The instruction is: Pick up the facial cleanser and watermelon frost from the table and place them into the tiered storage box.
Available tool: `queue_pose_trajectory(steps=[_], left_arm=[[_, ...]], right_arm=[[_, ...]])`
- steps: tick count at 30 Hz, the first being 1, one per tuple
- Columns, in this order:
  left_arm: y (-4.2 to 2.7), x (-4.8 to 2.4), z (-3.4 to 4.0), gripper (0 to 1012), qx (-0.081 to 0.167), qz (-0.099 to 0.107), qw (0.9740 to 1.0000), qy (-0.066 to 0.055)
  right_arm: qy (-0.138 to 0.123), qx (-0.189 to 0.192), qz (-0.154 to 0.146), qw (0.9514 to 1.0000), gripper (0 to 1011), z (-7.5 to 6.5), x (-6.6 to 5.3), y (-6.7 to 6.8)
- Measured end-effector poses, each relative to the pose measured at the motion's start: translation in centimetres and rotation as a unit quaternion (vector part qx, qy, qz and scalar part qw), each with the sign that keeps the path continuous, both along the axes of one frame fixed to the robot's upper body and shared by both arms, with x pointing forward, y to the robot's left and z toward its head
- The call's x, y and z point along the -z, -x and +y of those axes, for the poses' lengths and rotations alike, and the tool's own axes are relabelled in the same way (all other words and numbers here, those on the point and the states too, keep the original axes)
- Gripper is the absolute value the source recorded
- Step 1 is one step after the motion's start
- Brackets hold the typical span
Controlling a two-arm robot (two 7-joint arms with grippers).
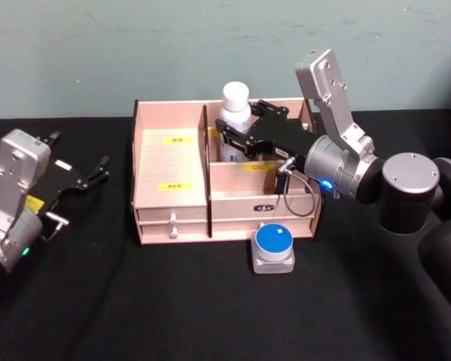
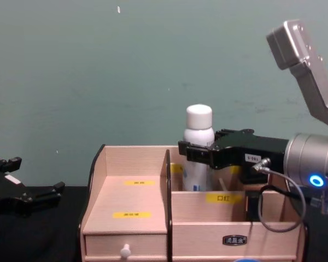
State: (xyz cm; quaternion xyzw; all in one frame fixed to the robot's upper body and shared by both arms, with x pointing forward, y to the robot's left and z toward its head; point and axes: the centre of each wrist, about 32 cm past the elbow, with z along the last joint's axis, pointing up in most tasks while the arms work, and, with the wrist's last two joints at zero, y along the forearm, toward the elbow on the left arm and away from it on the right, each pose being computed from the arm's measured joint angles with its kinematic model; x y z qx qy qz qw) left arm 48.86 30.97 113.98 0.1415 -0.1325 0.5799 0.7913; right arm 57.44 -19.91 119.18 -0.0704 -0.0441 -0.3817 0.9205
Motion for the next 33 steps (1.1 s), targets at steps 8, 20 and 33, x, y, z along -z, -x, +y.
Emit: queue_pose_trajectory(steps=[8, 20, 33], left_arm=[[0.0, 0.0, 0.0, 1001, 0.0, 0.0, 1.0, 0.0], [0.0, 0.0, 0.0, 1001, 0.0, 0.0, 1.0, 0.0], [0.0, 0.0, 0.0, 1001, 0.0, 0.0, 1.0, 0.0]], right_arm=[[0.007, 0.005, 0.014, 0.9999, 606, 0.09, 0.85, 0.19], [0.009, 0.006, 0.016, 0.9998, 606, 0.13, 0.96, 0.25], [0.007, 0.006, 0.014, 0.9999, 941, 0.08, 0.84, 0.22]])
